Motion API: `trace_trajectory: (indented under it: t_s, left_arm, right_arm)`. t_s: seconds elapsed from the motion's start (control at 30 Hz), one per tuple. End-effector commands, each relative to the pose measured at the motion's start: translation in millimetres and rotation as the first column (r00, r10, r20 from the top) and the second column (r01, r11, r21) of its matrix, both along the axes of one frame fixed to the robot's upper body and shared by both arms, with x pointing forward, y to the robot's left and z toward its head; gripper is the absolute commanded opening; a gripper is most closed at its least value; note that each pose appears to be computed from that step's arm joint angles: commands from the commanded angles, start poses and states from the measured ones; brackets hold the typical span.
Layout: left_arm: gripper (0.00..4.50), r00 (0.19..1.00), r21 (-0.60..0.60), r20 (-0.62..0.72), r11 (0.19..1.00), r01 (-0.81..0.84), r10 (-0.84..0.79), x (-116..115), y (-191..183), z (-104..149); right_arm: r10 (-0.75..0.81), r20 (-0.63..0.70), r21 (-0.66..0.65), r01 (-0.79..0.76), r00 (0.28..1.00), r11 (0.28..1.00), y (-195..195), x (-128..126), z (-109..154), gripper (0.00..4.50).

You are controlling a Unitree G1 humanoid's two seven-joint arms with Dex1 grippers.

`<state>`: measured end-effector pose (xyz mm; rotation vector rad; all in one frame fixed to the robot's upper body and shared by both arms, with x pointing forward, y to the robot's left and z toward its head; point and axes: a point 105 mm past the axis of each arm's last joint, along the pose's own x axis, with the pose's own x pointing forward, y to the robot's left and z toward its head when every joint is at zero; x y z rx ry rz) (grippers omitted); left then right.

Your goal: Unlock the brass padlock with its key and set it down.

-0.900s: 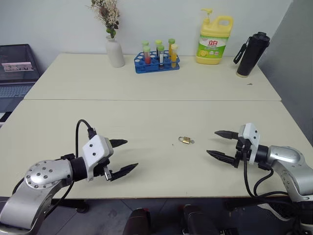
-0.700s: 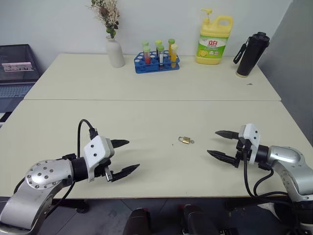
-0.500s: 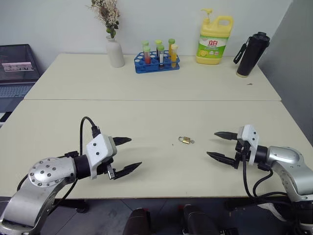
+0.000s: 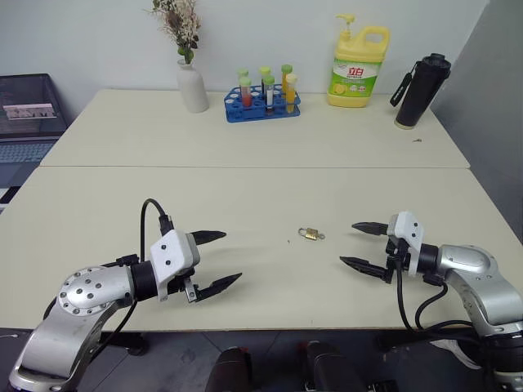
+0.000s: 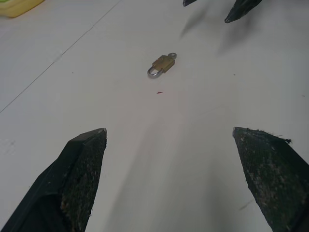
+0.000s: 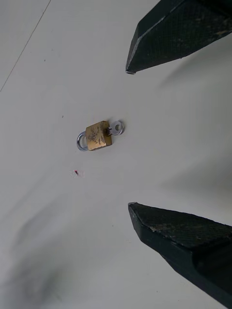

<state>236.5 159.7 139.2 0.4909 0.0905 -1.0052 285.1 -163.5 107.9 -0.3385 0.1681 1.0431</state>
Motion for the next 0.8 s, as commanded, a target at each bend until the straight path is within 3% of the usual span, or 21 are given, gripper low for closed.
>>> trace_trajectory:
  t_s: [0.03,0.33,0.57,0.8]
  left_arm:
    - [4.34,1.0,-0.021,0.007,1.0,0.002,-0.002,0.5,-0.2,3.3]
    - [4.34,0.997,-0.015,0.025,0.997,0.078,-0.078,14.6,-14.1,1.6]
    - [4.34,0.951,0.022,0.056,0.953,0.302,-0.303,70.9,-71.2,-3.2]
    - [4.34,0.891,0.06,0.033,0.891,0.45,-0.452,96.9,-106.1,-12.2]
  right_arm:
    - [0.008,0.048,-0.002,-0.008,0.999,1.0,2.8,2.7,9.2,4.49]
    - [0.001,0.049,0.0,-0.001,0.999,1.0,6.7,-7.1,12.6,4.49]
    - [-0.081,-0.107,0.044,0.086,0.991,0.995,13.0,-57.0,22.6,4.49]
    - [-0.156,-0.112,0.041,0.162,0.981,0.986,22.7,-68.7,31.5,4.49]
